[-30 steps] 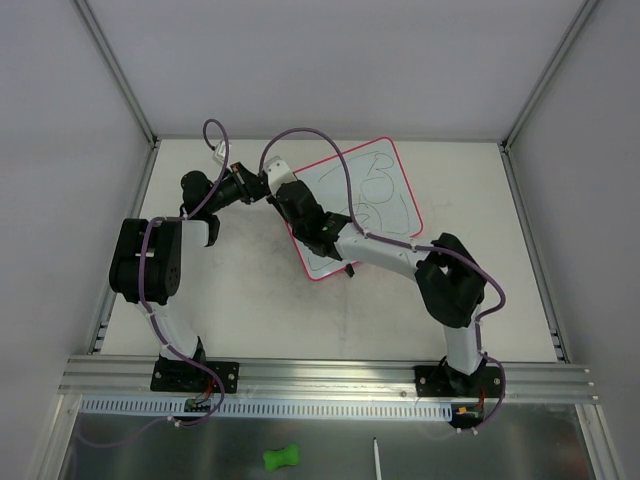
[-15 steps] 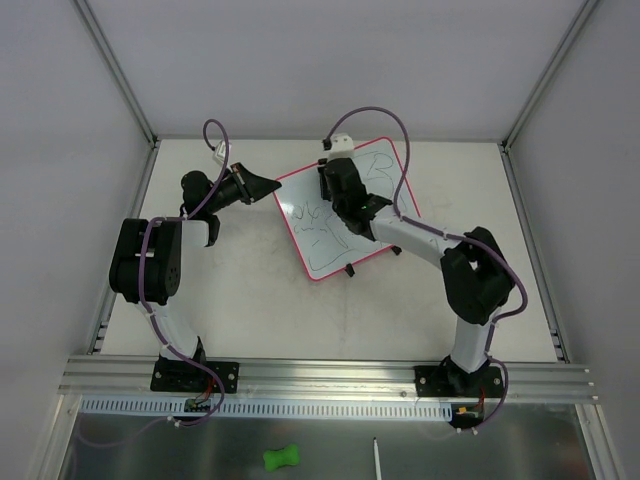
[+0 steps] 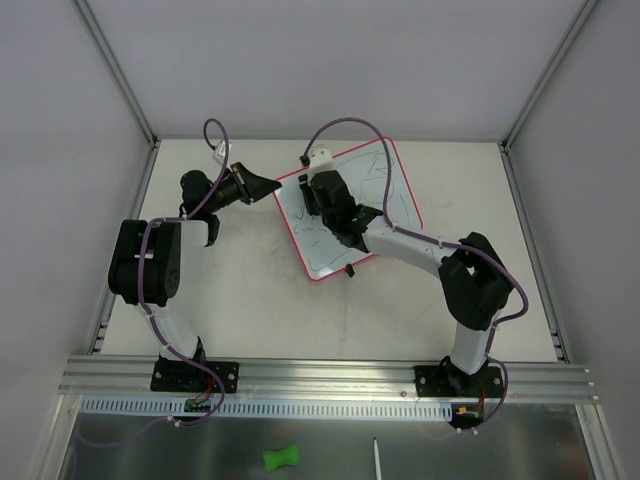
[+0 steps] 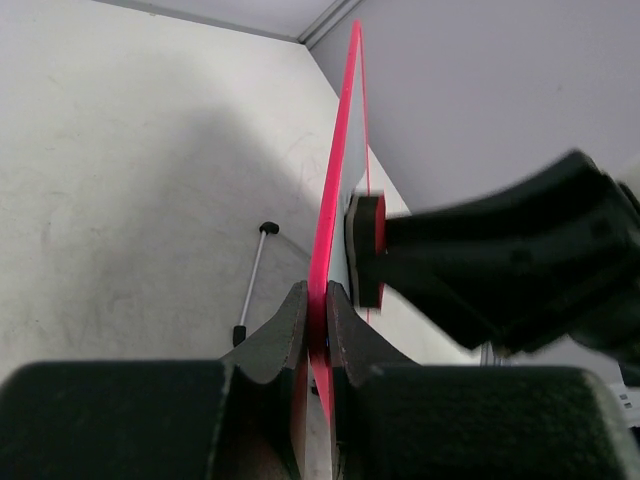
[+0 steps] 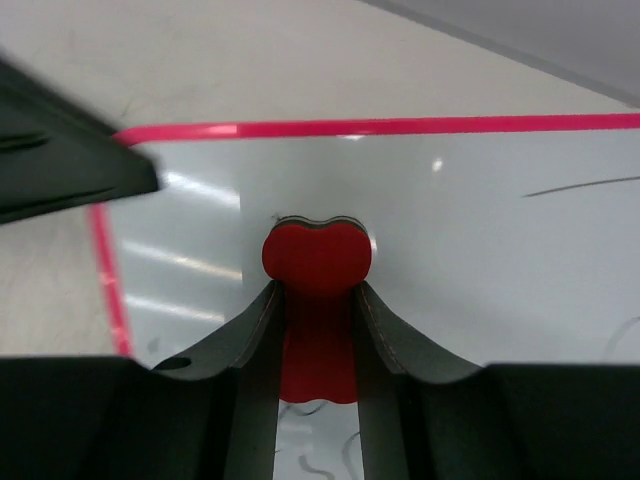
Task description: Erase the whiteboard
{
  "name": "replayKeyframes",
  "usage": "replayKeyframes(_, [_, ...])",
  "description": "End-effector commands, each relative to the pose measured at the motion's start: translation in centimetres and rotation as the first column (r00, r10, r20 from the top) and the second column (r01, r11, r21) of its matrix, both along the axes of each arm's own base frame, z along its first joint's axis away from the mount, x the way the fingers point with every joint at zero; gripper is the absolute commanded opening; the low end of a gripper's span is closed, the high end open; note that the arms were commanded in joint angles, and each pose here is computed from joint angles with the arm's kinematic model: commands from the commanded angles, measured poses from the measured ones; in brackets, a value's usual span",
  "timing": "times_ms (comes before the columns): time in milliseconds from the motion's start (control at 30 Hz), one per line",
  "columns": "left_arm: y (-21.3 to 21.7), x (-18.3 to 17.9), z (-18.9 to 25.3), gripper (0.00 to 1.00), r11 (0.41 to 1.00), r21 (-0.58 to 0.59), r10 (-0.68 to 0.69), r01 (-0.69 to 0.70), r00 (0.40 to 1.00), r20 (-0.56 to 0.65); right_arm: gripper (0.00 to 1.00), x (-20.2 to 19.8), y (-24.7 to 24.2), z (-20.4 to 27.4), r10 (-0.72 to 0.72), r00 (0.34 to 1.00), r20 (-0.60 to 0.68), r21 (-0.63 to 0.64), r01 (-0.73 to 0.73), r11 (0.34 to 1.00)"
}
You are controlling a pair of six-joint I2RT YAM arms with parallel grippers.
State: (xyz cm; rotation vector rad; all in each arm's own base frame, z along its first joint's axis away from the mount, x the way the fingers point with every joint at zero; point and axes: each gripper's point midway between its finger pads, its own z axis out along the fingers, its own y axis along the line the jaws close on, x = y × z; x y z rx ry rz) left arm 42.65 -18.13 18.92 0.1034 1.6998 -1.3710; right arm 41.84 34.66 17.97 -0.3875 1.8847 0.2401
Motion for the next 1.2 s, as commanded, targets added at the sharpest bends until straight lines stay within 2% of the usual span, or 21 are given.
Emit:
replayKeyframes(0, [-0.8, -0.8, 1.7, 0.00, 0.998, 0.051, -0.050, 0.044, 0.991, 0.127, 0.00, -3.6, 5.2, 0.0, 0.226, 0.973, 0.050, -0.121, -0.219, 0.968])
replayKeyframes(100, [-0.8, -0.9, 1.6, 0.00, 0.998, 0.052, -0.050, 0.044, 0.991, 0.124, 0.00, -5.4, 7.2, -0.6, 0.293, 0.955, 0.055, -0.173, -0.280, 0.944])
replayKeyframes(233, [-0.8, -0.8, 1.6, 0.00, 0.998, 0.057, -0.048, 0.042, 0.991, 0.123, 0.01, -5.7, 7.4, -1.3, 0.295, 0.954, 0.046, -0.182, -0.282, 0.942])
replayKeyframes(367, [-0.8, -0.8, 1.6, 0.00, 0.997, 0.058, -0.048, 0.041, 0.992, 0.121, 0.00, -4.2, 5.1, -1.7, 0.147, 0.987, 0.058, -0.195, -0.133, 0.972])
replayKeyframes(533, [-0.8, -0.7, 1.5, 0.00, 0.997, 0.060, -0.048, 0.041, 0.991, 0.121, 0.00, -1.9, 0.0, -2.5, -0.038, 0.999, -0.007, -0.070, 0.037, 0.997])
replayKeyframes(567, [-0.8, -0.7, 1.5, 0.00, 0.997, 0.060, -0.048, 0.041, 0.992, 0.120, 0.00, -1.7, -0.7, -2.7, -0.083, 0.996, -0.036, -0.009, 0.083, 0.997])
replayKeyframes(700, [-0.8, -0.7, 1.5, 0.00, 0.997, 0.060, -0.048, 0.041, 0.992, 0.120, 0.00, -0.8, -5.5, -4.4, -0.234, 0.963, -0.133, 0.113, 0.249, 0.962])
replayKeyframes(767, [-0.8, -0.7, 1.5, 0.00, 0.997, 0.060, -0.048, 0.041, 0.992, 0.118, 0.00, -0.9, -7.4, -5.3, -0.275, 0.947, -0.166, 0.134, 0.298, 0.945])
replayKeyframes(900, [-0.8, -0.7, 1.5, 0.00, 0.997, 0.060, -0.048, 0.041, 0.992, 0.118, 0.00, -1.6, -5.5, -4.4, -0.184, 0.973, -0.138, 0.163, 0.206, 0.965])
replayKeyframes(1033, [-0.8, -0.7, 1.5, 0.00, 0.997, 0.063, -0.048, 0.041, 0.992, 0.119, 0.00, -4.2, -0.8, -3.8, -0.022, 0.999, -0.049, 0.038, 0.024, 0.999])
replayKeyframes(1167, [-0.8, -0.7, 1.4, 0.00, 0.997, 0.063, -0.050, 0.043, 0.992, 0.116, 0.00, -6.2, 3.5, -3.6, 0.135, 0.991, 0.001, -0.037, -0.135, 0.990])
